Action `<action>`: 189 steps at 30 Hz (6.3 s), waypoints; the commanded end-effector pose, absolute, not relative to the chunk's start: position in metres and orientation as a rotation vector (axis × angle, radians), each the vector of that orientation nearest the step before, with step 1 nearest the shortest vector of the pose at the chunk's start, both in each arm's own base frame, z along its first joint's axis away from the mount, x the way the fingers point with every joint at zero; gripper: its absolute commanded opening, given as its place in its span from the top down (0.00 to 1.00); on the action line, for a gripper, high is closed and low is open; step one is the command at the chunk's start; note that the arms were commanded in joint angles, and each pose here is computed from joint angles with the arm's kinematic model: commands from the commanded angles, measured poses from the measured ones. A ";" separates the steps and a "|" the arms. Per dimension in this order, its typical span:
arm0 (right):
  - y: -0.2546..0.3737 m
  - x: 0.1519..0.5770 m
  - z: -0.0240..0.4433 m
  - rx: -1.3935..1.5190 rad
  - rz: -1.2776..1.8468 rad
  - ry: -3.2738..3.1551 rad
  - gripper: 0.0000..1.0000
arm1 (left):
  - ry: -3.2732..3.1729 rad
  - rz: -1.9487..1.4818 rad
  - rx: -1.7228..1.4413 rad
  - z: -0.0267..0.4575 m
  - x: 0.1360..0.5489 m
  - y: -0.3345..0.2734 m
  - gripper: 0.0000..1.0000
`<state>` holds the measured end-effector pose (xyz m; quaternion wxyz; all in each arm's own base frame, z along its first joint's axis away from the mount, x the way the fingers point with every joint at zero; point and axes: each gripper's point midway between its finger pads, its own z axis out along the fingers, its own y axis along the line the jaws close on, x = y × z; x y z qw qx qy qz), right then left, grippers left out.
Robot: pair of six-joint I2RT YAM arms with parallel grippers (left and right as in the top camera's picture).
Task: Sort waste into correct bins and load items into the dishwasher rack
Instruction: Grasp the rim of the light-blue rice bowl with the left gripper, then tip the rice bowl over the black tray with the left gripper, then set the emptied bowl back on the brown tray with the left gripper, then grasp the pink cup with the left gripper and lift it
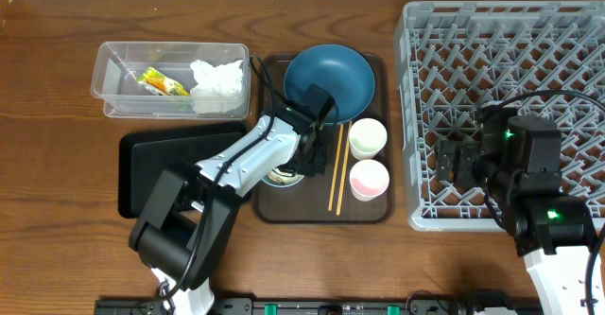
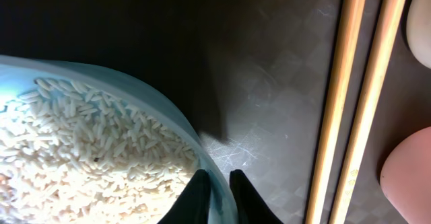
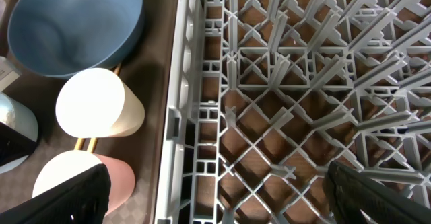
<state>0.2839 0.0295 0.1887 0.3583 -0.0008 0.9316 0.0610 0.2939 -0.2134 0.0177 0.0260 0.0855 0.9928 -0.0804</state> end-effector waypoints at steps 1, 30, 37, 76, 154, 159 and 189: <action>0.027 0.286 0.198 -0.006 0.151 2.380 0.01 | 3.112 -0.204 0.247 0.006 0.283 -0.206 0.90; 0.027 0.285 0.198 -0.006 0.150 2.384 0.01 | 2.899 -0.469 0.098 0.134 0.296 -0.158 0.94; 0.027 0.285 0.198 -0.006 0.150 2.384 0.01 | 2.851 -0.852 -0.052 0.141 0.308 -0.123 0.94; 0.027 0.285 0.197 -0.006 0.150 2.386 0.01 | 2.020 -1.825 -0.773 0.153 0.334 0.028 0.94; 0.027 0.284 0.196 -0.005 0.150 2.392 0.01 | 2.620 -0.813 0.609 0.115 0.290 -0.263 0.58; 0.027 0.284 0.196 -0.005 0.150 2.392 0.01 | 2.584 -0.745 0.684 0.113 0.283 -0.280 0.58; -0.005 0.277 0.190 0.089 -0.064 2.426 0.01 | 2.637 -0.633 0.581 0.125 0.275 -0.256 0.94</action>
